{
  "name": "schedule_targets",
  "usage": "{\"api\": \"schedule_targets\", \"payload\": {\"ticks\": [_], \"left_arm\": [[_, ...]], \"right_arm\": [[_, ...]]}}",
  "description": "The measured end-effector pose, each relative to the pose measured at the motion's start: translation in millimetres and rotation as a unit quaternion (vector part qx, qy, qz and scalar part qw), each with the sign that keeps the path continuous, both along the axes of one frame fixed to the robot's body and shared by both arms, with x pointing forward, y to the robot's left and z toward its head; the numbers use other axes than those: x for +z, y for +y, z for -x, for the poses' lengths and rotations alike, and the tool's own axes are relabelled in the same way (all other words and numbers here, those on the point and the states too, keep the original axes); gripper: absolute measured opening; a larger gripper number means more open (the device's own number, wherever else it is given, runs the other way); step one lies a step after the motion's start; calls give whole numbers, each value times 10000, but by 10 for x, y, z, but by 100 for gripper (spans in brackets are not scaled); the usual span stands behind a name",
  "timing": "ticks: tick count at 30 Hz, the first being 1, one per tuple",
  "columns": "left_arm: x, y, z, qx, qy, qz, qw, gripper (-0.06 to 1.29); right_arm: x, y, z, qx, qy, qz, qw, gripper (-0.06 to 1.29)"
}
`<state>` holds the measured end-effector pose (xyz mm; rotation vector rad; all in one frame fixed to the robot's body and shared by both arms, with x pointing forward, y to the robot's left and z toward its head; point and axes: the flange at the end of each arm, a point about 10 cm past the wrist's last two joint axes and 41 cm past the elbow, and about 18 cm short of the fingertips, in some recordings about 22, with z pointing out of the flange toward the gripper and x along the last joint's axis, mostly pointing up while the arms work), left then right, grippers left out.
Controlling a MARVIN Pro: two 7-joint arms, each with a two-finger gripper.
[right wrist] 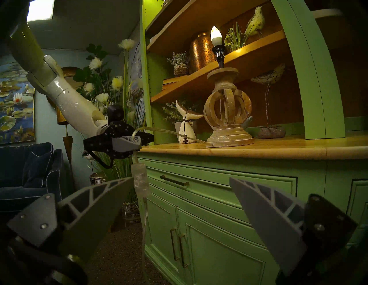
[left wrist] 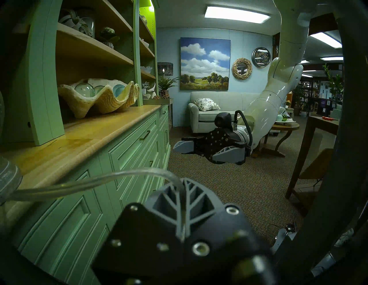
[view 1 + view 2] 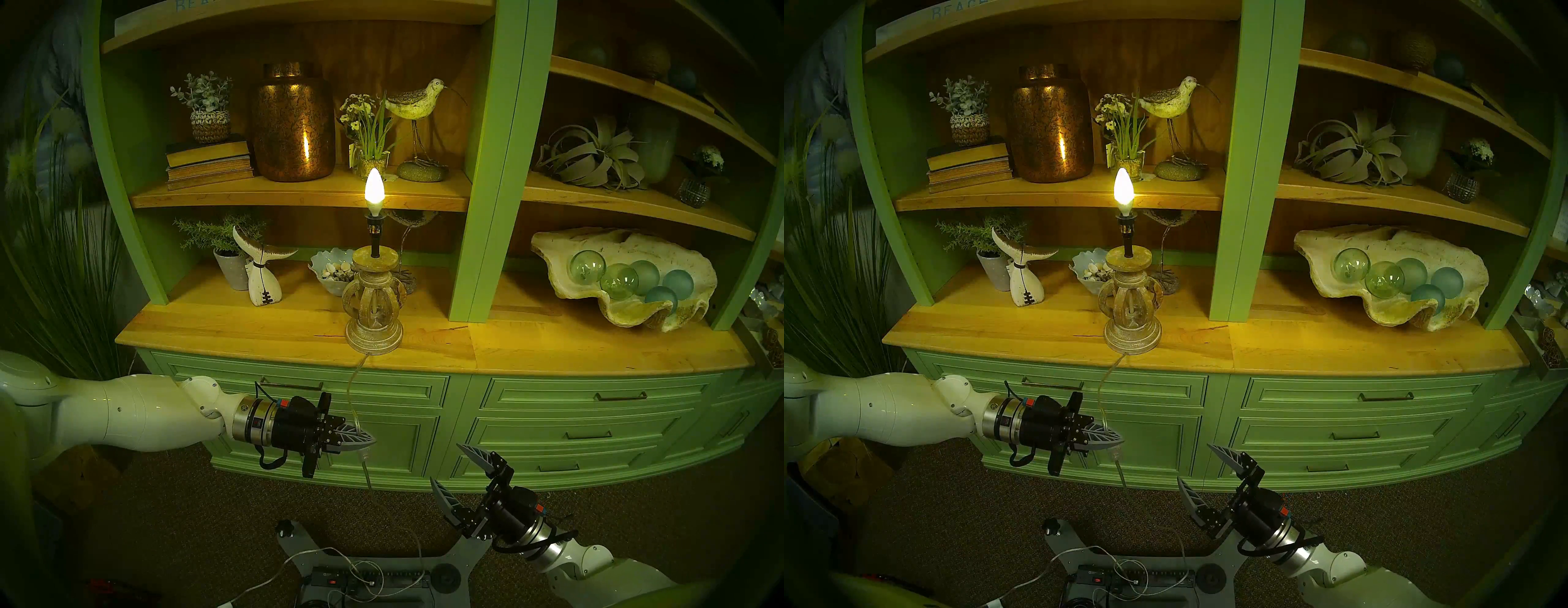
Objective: Grab cable and switch light on
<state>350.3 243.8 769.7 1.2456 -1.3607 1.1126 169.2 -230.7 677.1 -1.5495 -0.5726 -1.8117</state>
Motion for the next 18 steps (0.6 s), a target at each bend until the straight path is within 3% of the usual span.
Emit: {"api": "schedule_targets", "payload": {"ticks": [9,15,18], "left_arm": [[7,5,-1,7,-9,4,10000,-2],[11,8,-2,10,-13,5,10000,-2],[12,8,-2,12,-15,6,10000,-2]], "right_arm": [[-83,-54,144,-934,323,-87,9951,125],[-212,-206,310,-1685,657,-44,9835,125],[-262,-318,392,-2112,801,2,9742,125]]}}
